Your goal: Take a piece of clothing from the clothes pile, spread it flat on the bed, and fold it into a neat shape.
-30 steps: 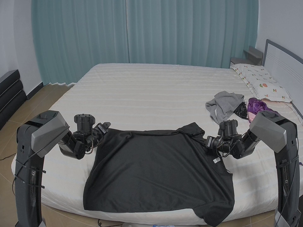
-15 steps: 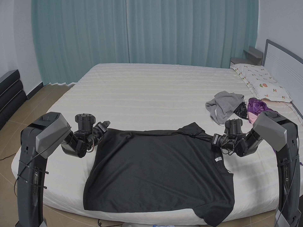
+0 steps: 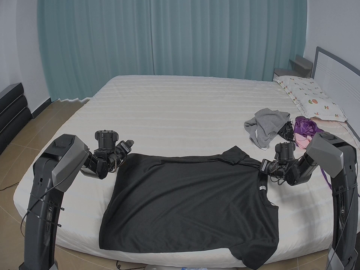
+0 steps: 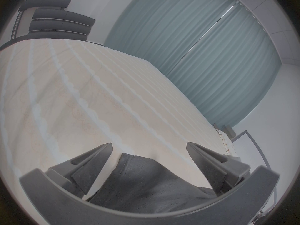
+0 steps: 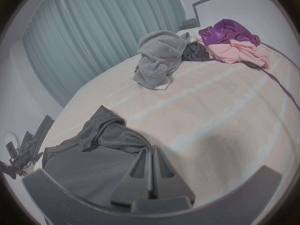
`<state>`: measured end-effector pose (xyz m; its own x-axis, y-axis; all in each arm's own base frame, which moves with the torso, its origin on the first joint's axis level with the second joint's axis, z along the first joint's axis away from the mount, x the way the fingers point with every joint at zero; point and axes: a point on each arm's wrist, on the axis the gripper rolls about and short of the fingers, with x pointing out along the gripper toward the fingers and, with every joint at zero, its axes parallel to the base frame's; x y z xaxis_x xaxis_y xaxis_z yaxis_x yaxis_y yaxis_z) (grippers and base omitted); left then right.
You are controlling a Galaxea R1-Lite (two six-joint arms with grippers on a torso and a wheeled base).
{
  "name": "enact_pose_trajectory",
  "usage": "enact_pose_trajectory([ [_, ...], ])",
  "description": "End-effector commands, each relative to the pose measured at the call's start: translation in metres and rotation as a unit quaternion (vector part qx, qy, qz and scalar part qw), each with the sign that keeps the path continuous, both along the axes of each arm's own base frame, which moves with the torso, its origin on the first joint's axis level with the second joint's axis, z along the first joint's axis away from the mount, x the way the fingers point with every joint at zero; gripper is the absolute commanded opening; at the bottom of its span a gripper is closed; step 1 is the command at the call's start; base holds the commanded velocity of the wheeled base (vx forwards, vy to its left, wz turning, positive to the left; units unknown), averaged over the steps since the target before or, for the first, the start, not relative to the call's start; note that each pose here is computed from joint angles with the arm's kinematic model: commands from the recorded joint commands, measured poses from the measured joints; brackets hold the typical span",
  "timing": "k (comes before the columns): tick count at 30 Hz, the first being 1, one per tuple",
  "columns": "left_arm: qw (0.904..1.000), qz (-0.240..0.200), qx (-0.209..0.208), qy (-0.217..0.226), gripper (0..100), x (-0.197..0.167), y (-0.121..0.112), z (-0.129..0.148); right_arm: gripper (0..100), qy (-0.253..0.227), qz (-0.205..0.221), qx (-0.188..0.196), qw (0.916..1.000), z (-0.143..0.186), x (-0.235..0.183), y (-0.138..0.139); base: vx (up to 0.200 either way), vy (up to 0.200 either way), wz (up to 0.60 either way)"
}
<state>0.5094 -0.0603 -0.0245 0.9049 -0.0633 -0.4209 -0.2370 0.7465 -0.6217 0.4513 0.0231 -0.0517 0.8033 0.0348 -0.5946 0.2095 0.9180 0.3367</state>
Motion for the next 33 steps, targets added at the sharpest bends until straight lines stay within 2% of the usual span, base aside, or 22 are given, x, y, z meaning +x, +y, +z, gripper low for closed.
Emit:
enact_pose_trajectory([
  [1,0.9999,-0.006,0.007,0.009,100,0.007,-0.004,-0.013,0,0.001,-0.009,-0.004,1.0,-0.001,0.0,-0.005,0.0,0.0,0.0],
  [2,0.9999,-0.006,0.007,0.011,100,0.008,-0.004,-0.015,100,0.0,-0.011,-0.004,0.9999,-0.001,0.0,-0.006,0.0,0.0,0.0],
  [6,0.9998,-0.007,0.008,0.014,100,0.011,-0.005,-0.018,100,-0.001,-0.018,-0.002,0.9998,0.0,0.0,-0.011,0.0,0.0,0.0],
  [11,0.9996,-0.015,0.009,0.02,100,0.01,-0.009,-0.022,100,-0.007,-0.043,0.042,0.9982,0.007,0.001,-0.011,0.0,0.0,0.0],
  [17,0.9996,-0.018,0.009,0.02,100,0.01,-0.011,-0.022,100,-0.009,-0.032,0.059,0.9977,0.011,0.002,-0.001,0.0,0.0,0.0],
  [18,0.9996,-0.018,0.009,0.02,0,0.01,-0.011,-0.022,100,-0.009,-0.029,0.059,0.9978,0.011,0.001,0.001,0.0,0.0,0.0],
  [24,0.9999,-0.011,0.011,0.003,0,0.017,-0.011,-0.02,100,-0.001,-0.013,0.059,0.9982,0.004,0.001,0.017,0.0,0.0,0.0],
  [31,0.9991,0.025,0.019,-0.027,0,0.028,-0.003,-0.013,100,0.003,-0.01,0.056,0.9984,-0.008,0.006,0.021,0.0,0.0,0.0],
  [32,0.9991,0.026,0.019,-0.027,0,0.028,-0.003,-0.013,0,0.003,-0.01,0.056,0.9984,-0.008,0.007,0.021,0.0,0.0,0.0],
  [33,0.999,0.027,0.019,-0.029,0,0.028,-0.003,-0.013,0,0.002,-0.011,0.055,0.9984,-0.009,0.007,0.02,0.0,0.0,0.0],
])
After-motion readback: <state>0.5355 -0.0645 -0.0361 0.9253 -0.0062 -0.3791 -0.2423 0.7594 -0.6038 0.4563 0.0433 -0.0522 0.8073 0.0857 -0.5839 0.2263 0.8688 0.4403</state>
